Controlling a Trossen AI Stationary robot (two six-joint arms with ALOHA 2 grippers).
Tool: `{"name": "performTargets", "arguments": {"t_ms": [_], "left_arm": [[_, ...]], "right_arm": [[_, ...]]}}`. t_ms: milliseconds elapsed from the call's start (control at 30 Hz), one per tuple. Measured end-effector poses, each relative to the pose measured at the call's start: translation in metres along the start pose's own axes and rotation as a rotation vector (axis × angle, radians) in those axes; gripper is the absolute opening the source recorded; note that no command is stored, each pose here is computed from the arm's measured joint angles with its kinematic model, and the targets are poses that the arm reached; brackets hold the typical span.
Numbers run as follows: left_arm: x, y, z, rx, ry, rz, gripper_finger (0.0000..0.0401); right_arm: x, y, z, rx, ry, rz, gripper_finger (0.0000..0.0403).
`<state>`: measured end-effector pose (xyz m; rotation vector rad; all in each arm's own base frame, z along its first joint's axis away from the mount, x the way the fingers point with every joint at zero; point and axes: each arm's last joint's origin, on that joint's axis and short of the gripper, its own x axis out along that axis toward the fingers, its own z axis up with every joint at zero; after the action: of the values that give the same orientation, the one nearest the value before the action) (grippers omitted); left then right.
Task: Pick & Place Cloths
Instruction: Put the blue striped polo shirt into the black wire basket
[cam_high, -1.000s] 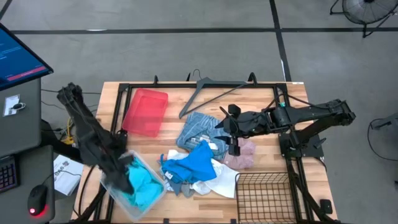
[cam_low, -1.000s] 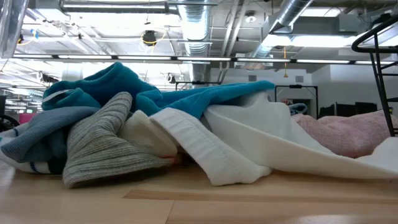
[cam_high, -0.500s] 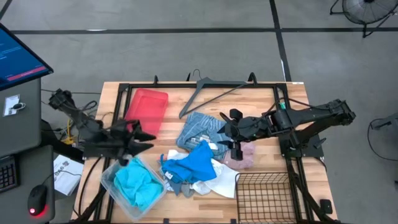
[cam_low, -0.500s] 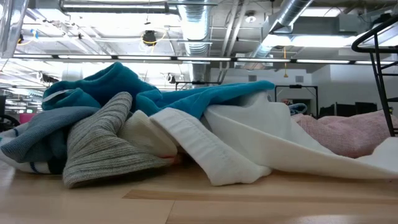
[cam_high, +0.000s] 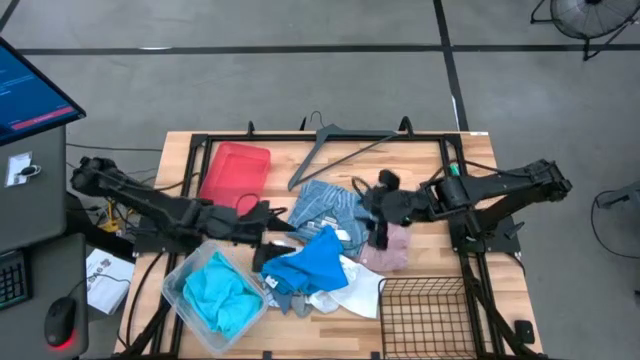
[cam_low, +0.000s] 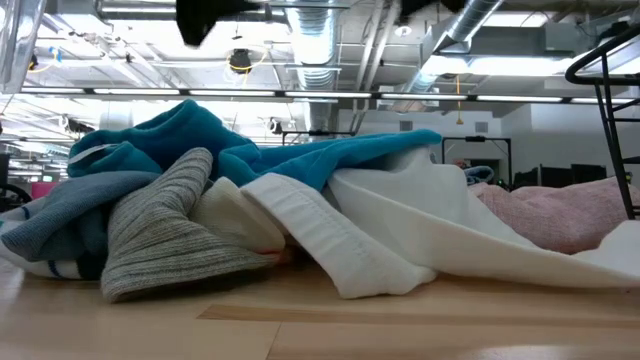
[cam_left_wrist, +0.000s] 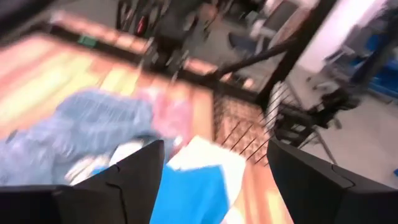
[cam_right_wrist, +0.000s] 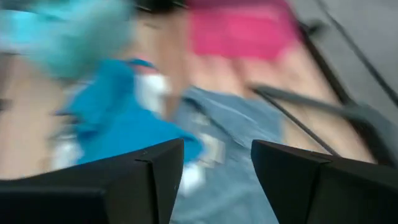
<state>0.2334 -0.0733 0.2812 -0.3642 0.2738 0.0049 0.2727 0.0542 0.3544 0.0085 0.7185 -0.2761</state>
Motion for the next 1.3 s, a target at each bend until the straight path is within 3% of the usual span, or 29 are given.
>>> {"name": "performTargets", "arguments": {"t_ms": [133,233,467,633,933,1300], "left_arm": [[0.004,0.015,-0.002,-0.077,0.066,0.049,0.0266],[-0.003,0.016,0.005,-0.094,0.051,0.01,0.0263],[-0.028,0.014,0.018,-0.104,-0.005,-0.053,0.0263],[-0.041,0.016,0.019,-0.096,0.013,-0.046,0.0263],[-0.039,0.017,0.016,-0.067,0.04,-0.033,0.0263],[-0.04,0.018,0.015,-0.07,0.051,-0.03,0.0262]], "right_arm": [[0.009,-0.03,-0.005,0.15,0.102,-0.132,0.0205],[0.024,-0.052,-0.005,0.201,0.171,-0.156,0.0237],[0.09,-0.083,-0.006,0.13,0.306,-0.049,0.0332],[0.146,-0.095,-0.016,0.104,0.37,-0.043,0.0372],[0.212,-0.123,-0.041,0.16,0.518,-0.029,0.0372],[0.262,-0.102,-0.048,0.048,0.6,0.128,0.0354]]}}
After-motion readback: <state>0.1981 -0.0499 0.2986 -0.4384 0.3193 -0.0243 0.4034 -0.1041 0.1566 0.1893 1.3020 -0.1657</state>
